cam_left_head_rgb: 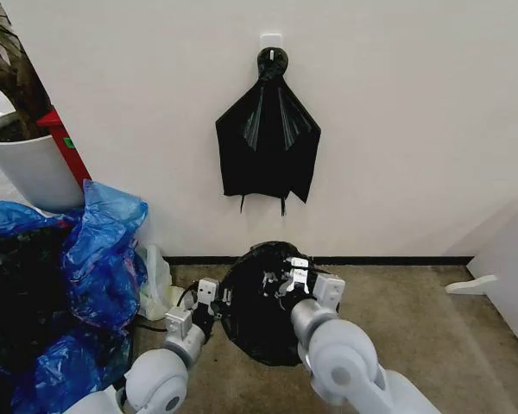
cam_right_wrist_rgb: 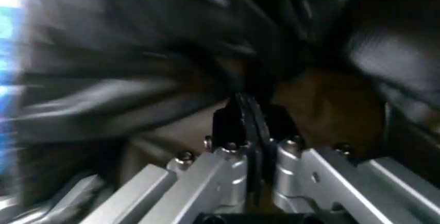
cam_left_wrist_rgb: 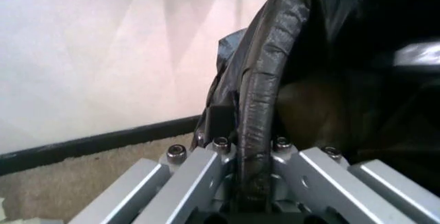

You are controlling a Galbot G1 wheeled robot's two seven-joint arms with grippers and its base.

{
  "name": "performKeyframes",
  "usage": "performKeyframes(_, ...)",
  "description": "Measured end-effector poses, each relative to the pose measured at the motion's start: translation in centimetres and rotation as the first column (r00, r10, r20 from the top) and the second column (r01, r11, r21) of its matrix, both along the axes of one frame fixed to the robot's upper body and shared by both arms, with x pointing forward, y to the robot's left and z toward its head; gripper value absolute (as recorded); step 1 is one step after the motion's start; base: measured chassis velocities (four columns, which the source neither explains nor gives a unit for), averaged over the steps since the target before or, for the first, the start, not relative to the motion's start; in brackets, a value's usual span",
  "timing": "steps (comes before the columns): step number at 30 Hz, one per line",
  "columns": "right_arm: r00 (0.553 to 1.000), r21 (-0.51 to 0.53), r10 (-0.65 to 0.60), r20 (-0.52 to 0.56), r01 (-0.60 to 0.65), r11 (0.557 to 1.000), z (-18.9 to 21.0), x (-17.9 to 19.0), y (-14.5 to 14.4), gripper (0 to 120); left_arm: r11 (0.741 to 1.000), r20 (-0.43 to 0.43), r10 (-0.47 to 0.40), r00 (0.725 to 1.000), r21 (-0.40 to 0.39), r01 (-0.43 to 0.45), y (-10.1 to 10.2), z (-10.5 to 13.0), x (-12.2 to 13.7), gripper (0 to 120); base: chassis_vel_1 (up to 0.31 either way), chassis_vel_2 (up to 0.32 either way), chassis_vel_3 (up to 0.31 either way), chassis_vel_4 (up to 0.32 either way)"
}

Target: Place the garbage bag over the trash bin.

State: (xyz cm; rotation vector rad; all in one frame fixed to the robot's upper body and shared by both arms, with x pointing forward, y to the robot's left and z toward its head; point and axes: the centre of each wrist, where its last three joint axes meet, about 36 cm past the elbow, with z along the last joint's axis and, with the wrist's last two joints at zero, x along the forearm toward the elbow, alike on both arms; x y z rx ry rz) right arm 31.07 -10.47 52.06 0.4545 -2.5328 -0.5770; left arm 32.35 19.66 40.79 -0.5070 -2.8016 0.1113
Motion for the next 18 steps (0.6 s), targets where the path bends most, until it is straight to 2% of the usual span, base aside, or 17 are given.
performKeyframes(11, 0.993, -0.099, -0.104, -0.050, 0.099, 0.990, -3.7, 3.6, 1.1, 0, 0.999, 0.054, -0.043, 0.998, 0.003, 0.043, 0.2, 0.9, -0.4, 0, 0.000, 0.000, 0.000, 0.000)
performKeyframes(18, 0.978, -0.168, -0.200, -0.055, 0.188, 0.968, -6.6, 5.6, 1.2, 0, 0.997, 0.079, -0.067, 0.995, -0.022, 0.069, -0.3, 1.9, -1.3, 0, 0.000, 0.000, 0.000, 0.000)
